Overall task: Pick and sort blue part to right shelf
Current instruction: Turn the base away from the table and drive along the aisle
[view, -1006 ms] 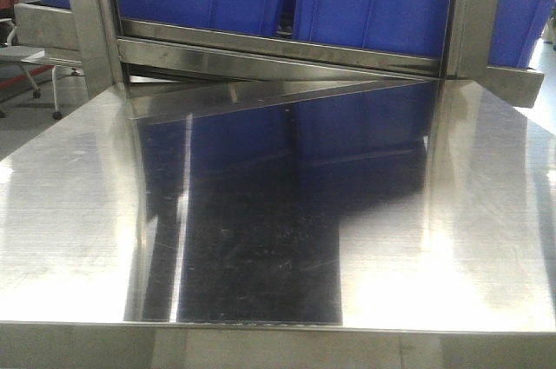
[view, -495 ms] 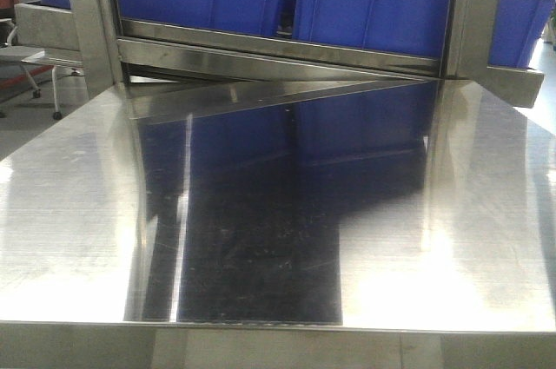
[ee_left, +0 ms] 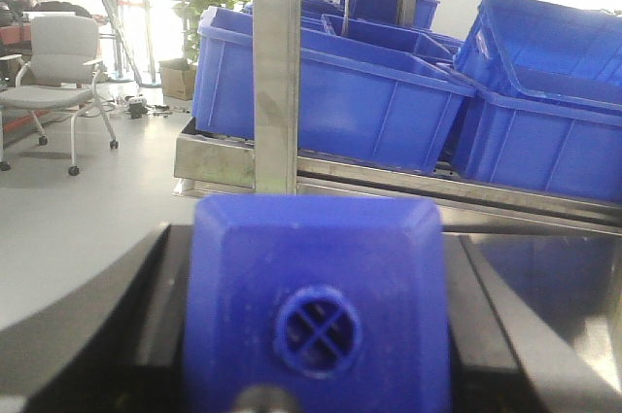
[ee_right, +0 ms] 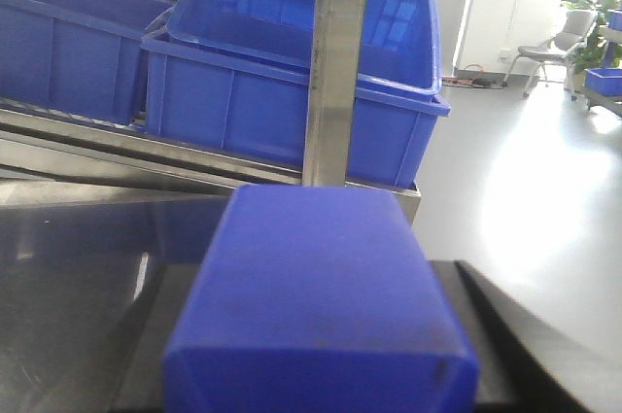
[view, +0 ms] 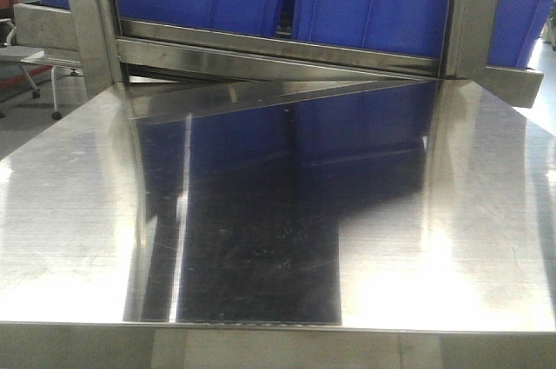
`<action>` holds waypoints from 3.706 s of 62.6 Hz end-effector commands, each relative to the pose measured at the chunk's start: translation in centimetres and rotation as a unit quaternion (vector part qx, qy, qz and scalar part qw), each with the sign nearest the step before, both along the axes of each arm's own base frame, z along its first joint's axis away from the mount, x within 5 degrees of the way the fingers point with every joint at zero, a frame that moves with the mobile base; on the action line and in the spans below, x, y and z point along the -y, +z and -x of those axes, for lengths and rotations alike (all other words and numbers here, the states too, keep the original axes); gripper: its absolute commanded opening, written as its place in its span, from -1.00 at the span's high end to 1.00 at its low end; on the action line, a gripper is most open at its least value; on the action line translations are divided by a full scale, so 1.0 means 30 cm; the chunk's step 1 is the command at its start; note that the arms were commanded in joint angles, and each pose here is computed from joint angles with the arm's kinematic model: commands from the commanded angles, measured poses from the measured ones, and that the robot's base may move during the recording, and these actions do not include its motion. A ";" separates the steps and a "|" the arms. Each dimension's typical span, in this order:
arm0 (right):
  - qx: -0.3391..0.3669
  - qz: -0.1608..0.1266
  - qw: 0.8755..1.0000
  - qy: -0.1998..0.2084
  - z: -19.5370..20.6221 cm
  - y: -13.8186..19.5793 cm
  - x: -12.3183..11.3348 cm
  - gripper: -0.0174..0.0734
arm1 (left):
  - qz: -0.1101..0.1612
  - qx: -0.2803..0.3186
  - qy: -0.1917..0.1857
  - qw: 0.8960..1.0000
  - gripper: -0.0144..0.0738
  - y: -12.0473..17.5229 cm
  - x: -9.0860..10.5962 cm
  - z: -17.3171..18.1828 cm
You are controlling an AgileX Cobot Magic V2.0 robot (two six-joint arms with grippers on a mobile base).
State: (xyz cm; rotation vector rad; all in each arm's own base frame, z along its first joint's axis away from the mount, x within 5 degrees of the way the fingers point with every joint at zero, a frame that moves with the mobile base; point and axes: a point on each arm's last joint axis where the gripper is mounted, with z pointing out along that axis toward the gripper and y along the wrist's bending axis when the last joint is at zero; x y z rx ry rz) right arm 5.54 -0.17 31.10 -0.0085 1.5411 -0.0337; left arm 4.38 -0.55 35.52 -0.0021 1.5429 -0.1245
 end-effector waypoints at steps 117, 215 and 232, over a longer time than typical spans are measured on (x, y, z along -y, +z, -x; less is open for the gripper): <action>0.056 0.012 0.998 -0.001 0.007 0.056 -0.001 -0.33 | 0.005 0.047 0.004 0.999 0.01 0.049 -0.003 0.004; 0.056 0.012 0.998 -0.001 0.007 0.056 -0.001 -0.33 | 0.005 0.047 0.003 0.999 0.01 0.049 -0.002 0.004; 0.056 0.012 0.998 -0.001 0.007 0.056 -0.001 -0.33 | 0.005 0.046 0.003 0.999 0.01 0.049 -0.002 0.002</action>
